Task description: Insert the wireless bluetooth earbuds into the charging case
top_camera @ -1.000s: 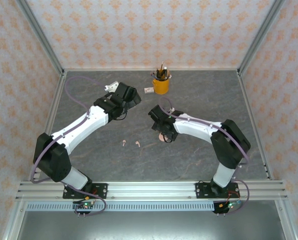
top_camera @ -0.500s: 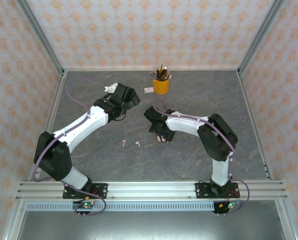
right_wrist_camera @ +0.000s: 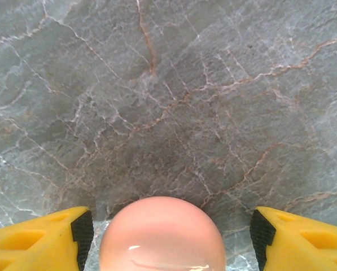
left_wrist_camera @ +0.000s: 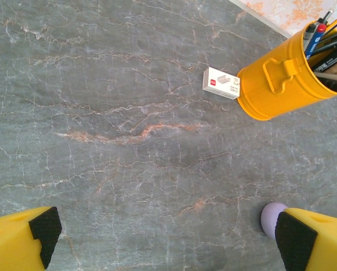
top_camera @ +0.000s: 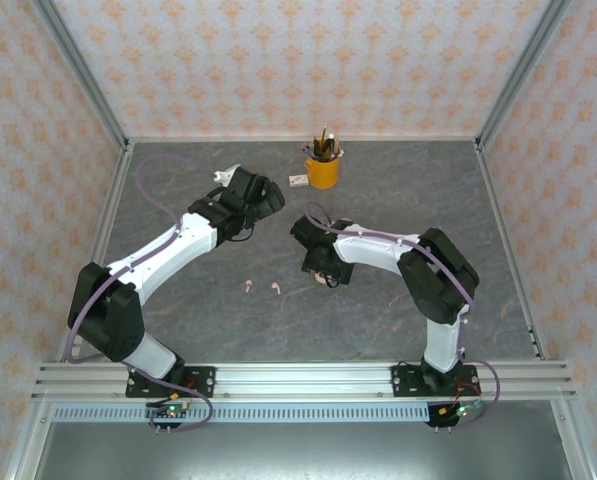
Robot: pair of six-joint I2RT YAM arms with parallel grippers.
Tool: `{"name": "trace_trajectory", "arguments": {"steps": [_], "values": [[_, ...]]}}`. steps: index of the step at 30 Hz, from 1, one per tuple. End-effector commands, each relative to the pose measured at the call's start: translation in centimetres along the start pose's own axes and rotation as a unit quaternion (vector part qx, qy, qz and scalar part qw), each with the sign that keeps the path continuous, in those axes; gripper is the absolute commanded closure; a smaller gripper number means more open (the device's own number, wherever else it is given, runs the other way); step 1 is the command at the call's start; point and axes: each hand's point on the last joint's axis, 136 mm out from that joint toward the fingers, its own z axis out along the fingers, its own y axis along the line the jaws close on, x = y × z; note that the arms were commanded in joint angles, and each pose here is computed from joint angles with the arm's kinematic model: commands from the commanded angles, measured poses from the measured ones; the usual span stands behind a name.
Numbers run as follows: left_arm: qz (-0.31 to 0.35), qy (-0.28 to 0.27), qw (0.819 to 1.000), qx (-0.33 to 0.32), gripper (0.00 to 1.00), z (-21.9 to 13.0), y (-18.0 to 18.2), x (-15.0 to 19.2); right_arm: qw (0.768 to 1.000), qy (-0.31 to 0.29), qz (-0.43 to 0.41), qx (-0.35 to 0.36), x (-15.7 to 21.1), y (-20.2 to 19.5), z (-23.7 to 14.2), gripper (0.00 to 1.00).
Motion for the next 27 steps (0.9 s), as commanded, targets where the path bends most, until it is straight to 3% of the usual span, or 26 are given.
{"name": "trace_trajectory", "arguments": {"steps": [1, 10, 18, 27], "values": [[0.037, -0.018, 0.999, -0.012, 0.0, -0.5, 0.4, -0.9, 1.0, 0.008, -0.025, 0.008, 0.3, -0.3, -0.8, 0.25], [0.049, -0.047, 0.997, -0.028, 0.0, 0.5, 1.5, -1.1, 1.0, 0.014, -0.017, 0.004, 0.6, -0.1, -0.1, 0.29], [0.057, -0.011, 0.997, -0.06, 0.0, 0.9, 3.0, 0.4, 1.0, 0.015, -0.011, 0.003, 0.5, 0.1, 0.0, 0.35], [0.03, -0.067, 0.993, -0.092, 0.0, -0.8, 5.7, -0.6, 1.0, 0.019, -0.002, -0.011, 0.8, 0.5, -0.3, 0.4]]}}
